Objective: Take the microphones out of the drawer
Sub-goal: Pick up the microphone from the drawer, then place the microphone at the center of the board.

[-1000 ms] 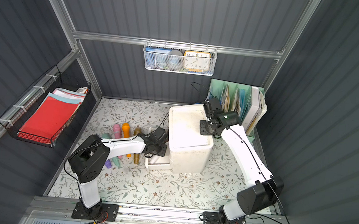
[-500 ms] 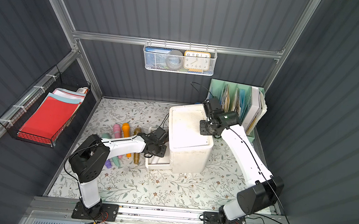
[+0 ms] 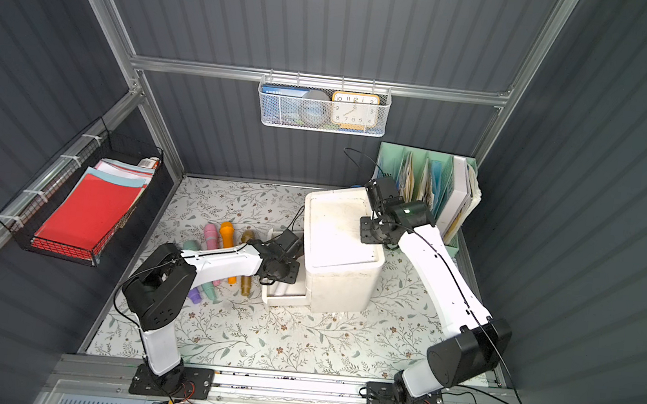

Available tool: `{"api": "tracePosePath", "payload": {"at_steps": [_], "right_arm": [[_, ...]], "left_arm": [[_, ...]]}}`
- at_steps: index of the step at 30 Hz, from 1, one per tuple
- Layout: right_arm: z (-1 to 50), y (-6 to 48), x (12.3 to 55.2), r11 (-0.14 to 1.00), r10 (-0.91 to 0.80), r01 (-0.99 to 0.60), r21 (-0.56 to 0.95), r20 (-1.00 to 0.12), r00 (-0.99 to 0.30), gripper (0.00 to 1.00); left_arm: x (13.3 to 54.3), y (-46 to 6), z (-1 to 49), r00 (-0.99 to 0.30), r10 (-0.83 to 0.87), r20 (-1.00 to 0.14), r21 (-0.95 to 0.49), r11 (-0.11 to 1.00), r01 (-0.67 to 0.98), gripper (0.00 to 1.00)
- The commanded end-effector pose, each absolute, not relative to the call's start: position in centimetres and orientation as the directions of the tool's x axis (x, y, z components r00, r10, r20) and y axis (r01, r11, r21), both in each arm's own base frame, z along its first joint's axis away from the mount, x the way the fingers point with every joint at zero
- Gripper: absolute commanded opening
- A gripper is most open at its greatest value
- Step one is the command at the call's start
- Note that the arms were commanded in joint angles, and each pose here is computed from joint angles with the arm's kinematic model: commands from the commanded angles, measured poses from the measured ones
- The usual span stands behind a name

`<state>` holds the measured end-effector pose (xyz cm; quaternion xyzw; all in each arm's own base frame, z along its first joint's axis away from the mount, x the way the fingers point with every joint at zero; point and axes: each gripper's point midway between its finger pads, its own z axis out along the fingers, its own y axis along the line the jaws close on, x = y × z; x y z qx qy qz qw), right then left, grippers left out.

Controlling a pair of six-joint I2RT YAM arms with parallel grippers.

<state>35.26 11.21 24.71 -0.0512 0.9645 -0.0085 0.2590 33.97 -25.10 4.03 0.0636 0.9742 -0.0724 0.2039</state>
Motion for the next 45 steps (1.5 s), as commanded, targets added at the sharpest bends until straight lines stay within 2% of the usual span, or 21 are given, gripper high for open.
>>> {"api": "tracePosePath", "payload": {"at_steps": [1,13,33,45], "right_arm": [[14.8,10.9,31.4,0.981,-0.165,-0.150,-0.118,-0.126,-0.978,0.00],[14.9,10.8,31.5,0.981,-0.167,-0.152,-0.124,-0.129,-0.977,0.00],[15.0,10.7,31.5,0.980,-0.168,-0.152,-0.128,-0.130,-0.977,0.00],[14.7,10.7,31.3,0.980,-0.169,-0.154,-0.125,-0.120,-0.978,0.00]], "left_arm": [[35.4,-26.2,7.3,-0.864,0.015,-0.503,-0.182,0.976,0.122,0.08],[36.1,-26.8,11.3,-0.828,-0.015,-0.561,-0.228,0.964,0.137,0.07],[36.4,-25.1,16.1,-0.759,-0.043,-0.650,-0.211,0.970,0.125,0.06],[37.0,-21.6,19.2,-0.691,-0.067,-0.719,-0.160,0.985,0.071,0.07]]}}
